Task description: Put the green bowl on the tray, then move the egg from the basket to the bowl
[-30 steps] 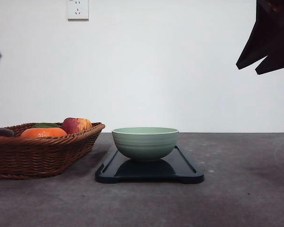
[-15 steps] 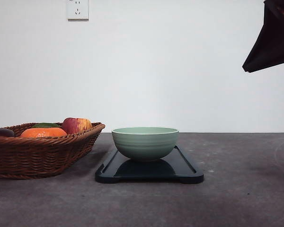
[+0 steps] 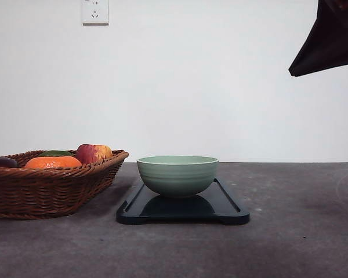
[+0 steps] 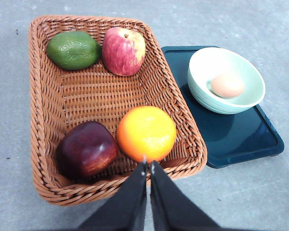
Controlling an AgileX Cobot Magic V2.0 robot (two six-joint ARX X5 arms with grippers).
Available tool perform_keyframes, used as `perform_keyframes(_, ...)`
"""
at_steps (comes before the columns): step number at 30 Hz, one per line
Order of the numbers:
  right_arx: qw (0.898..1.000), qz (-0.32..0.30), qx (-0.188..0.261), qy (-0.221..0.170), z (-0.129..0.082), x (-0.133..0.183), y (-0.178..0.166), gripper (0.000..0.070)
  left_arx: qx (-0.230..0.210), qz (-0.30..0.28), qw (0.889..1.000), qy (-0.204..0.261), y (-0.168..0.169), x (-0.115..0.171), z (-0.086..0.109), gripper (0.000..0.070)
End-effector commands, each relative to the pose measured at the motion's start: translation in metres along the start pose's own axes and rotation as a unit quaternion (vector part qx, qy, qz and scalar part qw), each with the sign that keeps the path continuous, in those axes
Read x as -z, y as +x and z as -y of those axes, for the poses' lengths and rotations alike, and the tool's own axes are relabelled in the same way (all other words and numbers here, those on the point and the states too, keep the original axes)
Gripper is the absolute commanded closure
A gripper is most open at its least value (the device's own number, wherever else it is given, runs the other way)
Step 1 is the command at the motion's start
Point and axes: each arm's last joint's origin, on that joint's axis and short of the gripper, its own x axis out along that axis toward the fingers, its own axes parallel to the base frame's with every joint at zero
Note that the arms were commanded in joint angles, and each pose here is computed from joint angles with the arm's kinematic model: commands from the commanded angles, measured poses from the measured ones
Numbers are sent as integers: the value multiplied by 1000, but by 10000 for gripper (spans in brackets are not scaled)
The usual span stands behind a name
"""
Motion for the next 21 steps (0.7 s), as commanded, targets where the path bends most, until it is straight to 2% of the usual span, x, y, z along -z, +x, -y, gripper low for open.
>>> perform_keyframes(1,1000,9,-4,3,-1,-3,1,686,-2,13,1000,8,-3,-3,-1,700)
perform_keyframes(5,1000,12,-4,2,-1,-4,1,686,-25,61,997,32,-4,2,-8,700)
perform_keyframes(11,1000,12,-4,2,-1,-4,1,686,-70,164,982,56,6,31,-26,700)
perform_keyframes(16,1000,12,-4,2,-1,-4,1,686,-94,185,977,45,23,73,-39,700)
perform_keyframes(21,1000,12,-4,2,-1,-4,1,686,-98,193,976,34,33,98,-45,700)
